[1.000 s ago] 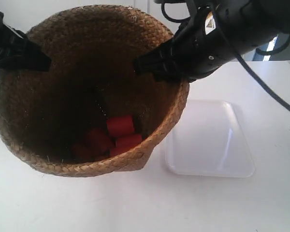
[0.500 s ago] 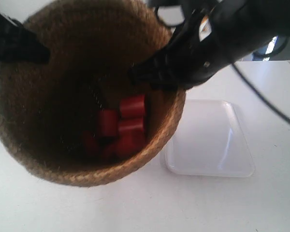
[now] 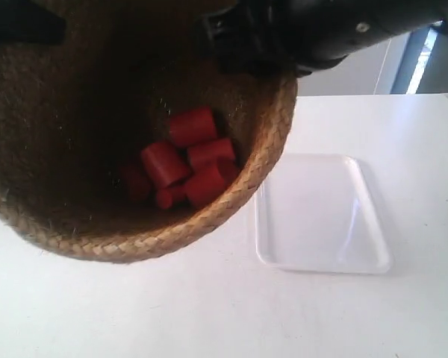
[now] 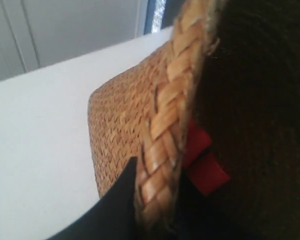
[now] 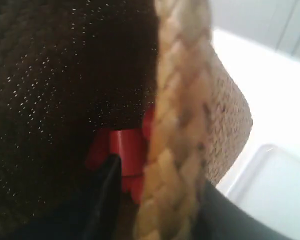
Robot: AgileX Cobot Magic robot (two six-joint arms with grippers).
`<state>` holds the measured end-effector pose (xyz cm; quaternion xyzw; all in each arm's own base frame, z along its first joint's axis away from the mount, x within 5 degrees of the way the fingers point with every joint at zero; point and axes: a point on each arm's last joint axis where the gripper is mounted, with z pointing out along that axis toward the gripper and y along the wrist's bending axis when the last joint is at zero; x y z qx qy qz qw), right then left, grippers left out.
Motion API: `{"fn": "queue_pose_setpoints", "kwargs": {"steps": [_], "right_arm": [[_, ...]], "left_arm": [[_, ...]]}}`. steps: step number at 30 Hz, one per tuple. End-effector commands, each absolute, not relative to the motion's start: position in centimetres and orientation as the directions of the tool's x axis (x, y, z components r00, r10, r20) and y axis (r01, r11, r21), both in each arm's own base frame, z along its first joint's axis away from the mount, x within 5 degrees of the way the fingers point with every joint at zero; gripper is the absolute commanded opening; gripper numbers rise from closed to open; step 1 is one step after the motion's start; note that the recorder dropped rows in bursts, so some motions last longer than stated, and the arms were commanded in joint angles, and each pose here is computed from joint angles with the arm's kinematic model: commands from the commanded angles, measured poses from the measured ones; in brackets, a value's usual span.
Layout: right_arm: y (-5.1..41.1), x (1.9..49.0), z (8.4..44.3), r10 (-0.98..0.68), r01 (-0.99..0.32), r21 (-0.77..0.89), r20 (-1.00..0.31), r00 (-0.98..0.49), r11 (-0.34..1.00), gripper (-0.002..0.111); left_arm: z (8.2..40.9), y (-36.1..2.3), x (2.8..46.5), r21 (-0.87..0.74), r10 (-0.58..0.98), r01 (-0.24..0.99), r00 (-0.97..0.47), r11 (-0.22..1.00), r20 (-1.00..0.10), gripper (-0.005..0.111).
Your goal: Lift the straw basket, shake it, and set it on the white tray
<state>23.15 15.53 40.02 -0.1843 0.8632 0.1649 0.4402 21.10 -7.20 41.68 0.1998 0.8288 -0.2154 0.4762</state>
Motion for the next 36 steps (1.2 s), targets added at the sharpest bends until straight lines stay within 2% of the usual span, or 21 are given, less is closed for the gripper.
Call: {"fn": "queue_pose_setpoints", "kwargs": {"steps": [1,12,13,15,17,18,19,21,23,31,33,34,35,36], "right_arm": [[15.6,25.3,34.5,-0.195,-0.356,0.094,-0.693,-0.694,0.93,0.0],[16.0,25.5,34.4,-0.206,-0.389,0.095,-0.721,-0.662,0.916,0.0],[16.0,25.4,35.0,-0.201,-0.391,0.1,-0.727,-0.657,0.915,0.0],[15.8,23.9,38.9,-0.178,-0.436,0.15,-0.761,-0.624,0.887,0.0],[16.1,21.5,42.5,-0.151,-0.547,0.18,-0.85,-0.505,0.817,0.0],[16.3,21.3,42.6,-0.146,-0.574,0.138,-0.895,-0.421,0.807,0.0],[16.5,21.8,41.3,-0.147,-0.561,0.113,-0.906,-0.398,0.82,0.0],[15.9,24.0,37.2,-0.156,-0.429,0.118,-0.82,-0.551,0.895,0.0],[16.0,24.8,34.6,-0.217,-0.396,0.099,-0.704,-0.676,0.913,0.0],[16.0,24.8,35.0,-0.224,-0.417,0.091,-0.73,-0.646,0.904,0.0],[16.1,24.3,36.6,-0.18,-0.413,0.148,-0.735,-0.654,0.899,0.0],[16.4,22.2,40.7,-0.154,-0.506,0.226,-0.782,-0.604,0.832,0.0],[16.5,20.6,43.4,-0.142,-0.598,0.173,-0.886,-0.442,0.782,0.0],[16.5,21.4,42.4,-0.151,-0.568,0.109,-0.908,-0.39,0.816,0.0]], "left_arm": [[37.0,-7.4,22.6,-0.237,0.122,0.468,-0.617,0.852,-0.778,0.0],[37.4,-7.6,22.9,-0.255,0.079,0.469,-0.582,0.845,-0.809,0.0],[37.9,-7.7,22.8,-0.273,0.066,0.475,-0.582,0.837,-0.811,0.0],[41.0,-8.2,21.0,-0.302,0.064,0.555,-0.545,0.776,-0.836,0.0],[43.7,-8.5,19.2,-0.174,0.116,0.662,-0.369,0.729,-0.922,0.0],[43.3,-8.4,19.3,-0.148,0.119,0.651,-0.347,0.744,-0.93,0.0],[41.9,-8.2,20.1,-0.188,0.087,0.599,-0.399,0.778,-0.913,0.0],[38.6,-7.9,21.7,-0.249,0.076,0.503,-0.541,0.828,-0.838,0.0],[37.2,-7.9,22.2,-0.232,0.141,0.516,-0.585,0.824,-0.798,0.0],[37.7,-8.0,22.4,-0.255,0.096,0.507,-0.567,0.823,-0.818,0.0],[39.6,-8.6,21.7,-0.351,0.008,0.531,-0.56,0.771,-0.829,0.0],[43.3,-9.1,19.6,-0.299,0.027,0.666,-0.432,0.683,-0.901,0.0],[44.6,-9.2,18.6,-0.188,0.087,0.714,-0.329,0.674,-0.94,0.0],[43.1,-8.6,19.5,-0.179,0.1,0.634,-0.379,0.752,-0.92,0.0]]}}
